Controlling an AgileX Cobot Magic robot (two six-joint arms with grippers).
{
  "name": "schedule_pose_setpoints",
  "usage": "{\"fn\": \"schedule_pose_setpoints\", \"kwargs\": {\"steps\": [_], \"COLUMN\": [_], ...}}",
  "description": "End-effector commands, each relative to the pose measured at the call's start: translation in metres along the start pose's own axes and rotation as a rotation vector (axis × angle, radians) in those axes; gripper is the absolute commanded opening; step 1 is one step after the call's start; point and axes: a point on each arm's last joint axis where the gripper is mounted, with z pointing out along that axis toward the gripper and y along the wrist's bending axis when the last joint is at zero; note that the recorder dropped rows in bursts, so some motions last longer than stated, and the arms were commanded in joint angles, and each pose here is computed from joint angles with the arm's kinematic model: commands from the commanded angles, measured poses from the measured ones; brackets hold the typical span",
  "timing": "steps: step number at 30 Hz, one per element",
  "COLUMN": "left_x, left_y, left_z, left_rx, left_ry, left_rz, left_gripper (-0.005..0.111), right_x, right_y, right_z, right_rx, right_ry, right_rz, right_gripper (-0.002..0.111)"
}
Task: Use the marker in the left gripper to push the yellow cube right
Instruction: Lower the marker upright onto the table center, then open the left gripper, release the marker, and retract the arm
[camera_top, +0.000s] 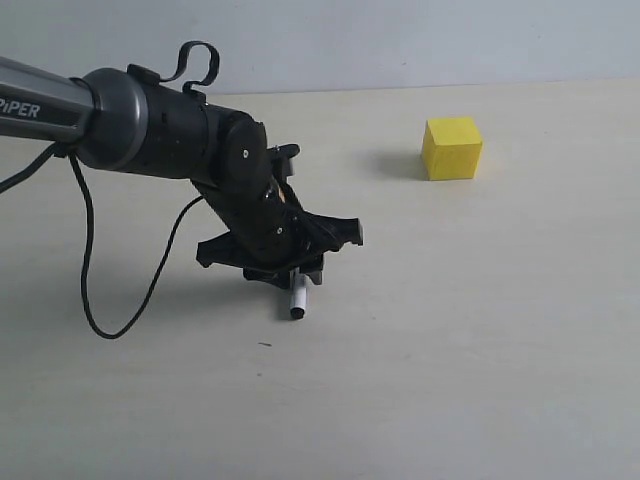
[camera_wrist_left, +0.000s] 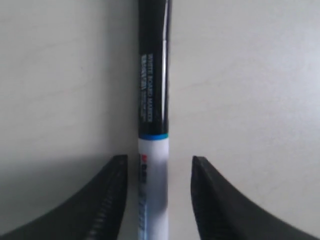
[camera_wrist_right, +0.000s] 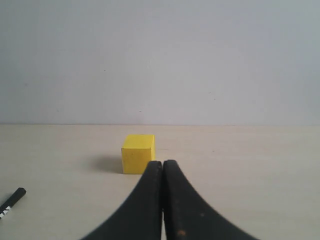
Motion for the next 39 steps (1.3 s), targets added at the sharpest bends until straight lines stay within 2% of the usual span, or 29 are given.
{"fn": "schedule_pose_setpoints", "kwargs": {"steps": [1, 8, 13, 15, 18, 19, 21, 23, 25, 28, 32, 39], "left_x": [0.0, -0.002, -0.019, -0.031, -0.039, -0.036, -0.026, -0.011, 0.01, 0.041, 0.076, 0.08], "left_y": [0.002, 0.002, 0.001, 0.0, 0.001, 0.001, 0.006, 0.011, 0.022, 0.043, 0.067, 0.071], "left_z": [0.003, -0.001, -0.042, -0.071, -0.112, -0.123, -0.137, -0.145, -0.153, -0.158, -0.163, -0.159], "left_rx": [-0.007, -0.001, 0.008, 0.021, 0.004, 0.001, 0.011, 0.076, 0.159, 0.242, 0.264, 0.253], "left_ry": [0.004, -0.009, -0.004, -0.046, -0.197, -0.248, -0.351, -0.478, -0.624, -0.759, -0.784, -0.763], "left_rz": [0.004, 0.009, 0.039, 0.114, 0.243, 0.278, 0.35, 0.389, 0.401, 0.391, 0.382, 0.381], "left_gripper": [0.049, 0.049, 0.048, 0.037, 0.001, 0.001, 0.0, 0.0, 0.0, 0.0, 0.0, 0.0], "right_x": [0.001, 0.001, 0.001, 0.001, 0.001, 0.001, 0.001, 0.001, 0.001, 0.001, 0.001, 0.001], "right_y": [0.0, 0.0, 0.0, 0.0, 0.0, 0.0, 0.0, 0.0, 0.0, 0.0, 0.0, 0.0], "right_z": [0.0, 0.0, 0.0, 0.0, 0.0, 0.0, 0.0, 0.0, 0.0, 0.0, 0.0, 0.0], "right_rx": [-0.001, -0.001, -0.001, -0.001, -0.001, -0.001, -0.001, -0.001, -0.001, -0.001, -0.001, -0.001], "right_ry": [-0.007, -0.007, -0.007, -0.007, -0.007, -0.007, -0.007, -0.007, -0.007, -0.007, -0.007, -0.007], "right_rz": [-0.002, -0.002, -0.002, -0.002, -0.002, -0.002, -0.002, -0.002, -0.002, -0.002, -0.002, -0.002], "right_gripper": [0.0, 0.0, 0.0, 0.0, 0.0, 0.0, 0.0, 0.0, 0.0, 0.0, 0.0, 0.0]}}
